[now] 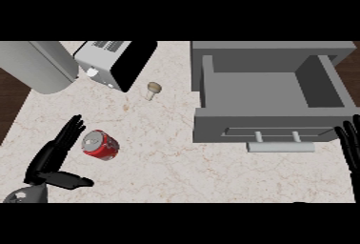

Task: Pick up the can, place it into the drawer and close the drawer

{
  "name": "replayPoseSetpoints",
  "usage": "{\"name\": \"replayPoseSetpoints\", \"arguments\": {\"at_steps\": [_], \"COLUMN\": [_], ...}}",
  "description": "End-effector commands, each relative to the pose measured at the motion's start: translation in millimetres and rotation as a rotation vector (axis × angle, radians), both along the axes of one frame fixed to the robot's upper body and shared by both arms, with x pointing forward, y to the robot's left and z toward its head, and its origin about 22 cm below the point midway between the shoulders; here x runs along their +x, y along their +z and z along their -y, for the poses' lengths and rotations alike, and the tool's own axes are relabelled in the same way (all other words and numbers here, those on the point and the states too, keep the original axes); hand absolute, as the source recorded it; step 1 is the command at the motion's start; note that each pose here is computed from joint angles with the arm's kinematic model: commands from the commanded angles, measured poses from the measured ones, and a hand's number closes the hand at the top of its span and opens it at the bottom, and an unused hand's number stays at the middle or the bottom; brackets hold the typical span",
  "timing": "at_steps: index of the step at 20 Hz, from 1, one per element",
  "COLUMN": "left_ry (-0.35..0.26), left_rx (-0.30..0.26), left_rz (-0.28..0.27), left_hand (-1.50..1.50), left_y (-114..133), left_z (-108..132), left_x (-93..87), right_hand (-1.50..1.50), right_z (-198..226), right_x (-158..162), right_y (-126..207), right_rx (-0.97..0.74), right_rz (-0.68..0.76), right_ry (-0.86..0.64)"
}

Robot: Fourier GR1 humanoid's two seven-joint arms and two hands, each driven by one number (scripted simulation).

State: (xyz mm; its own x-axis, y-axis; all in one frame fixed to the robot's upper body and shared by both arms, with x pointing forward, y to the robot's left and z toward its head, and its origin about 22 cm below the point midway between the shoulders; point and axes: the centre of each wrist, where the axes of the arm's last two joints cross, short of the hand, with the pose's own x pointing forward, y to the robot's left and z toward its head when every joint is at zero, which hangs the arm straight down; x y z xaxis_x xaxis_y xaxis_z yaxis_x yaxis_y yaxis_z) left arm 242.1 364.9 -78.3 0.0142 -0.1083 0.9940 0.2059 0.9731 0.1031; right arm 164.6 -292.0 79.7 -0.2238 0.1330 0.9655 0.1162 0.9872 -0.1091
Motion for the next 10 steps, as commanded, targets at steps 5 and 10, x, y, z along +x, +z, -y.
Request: {"name": "replayPoseSetpoints", "arguments": {"at_steps": [5, 10], "left_ry": [-0.013, -0.006], "left_rx": [-0.004, -0.02], "left_rz": [-0.024, -0.014], "left_hand": [-1.5, -1.5], "left_y": [-12, -24], "left_z": [-4, 17], "left_x": [11.6, 22.0], "right_hand": [-1.5, -1.5], "right_z": [0, 4], "right_x": [-1, 1], "right_y": [11, 2], "right_rx": [0.009, 0.01], "right_rz": [0.004, -0.008], "right_ry": [-0.004, 0.01]}}
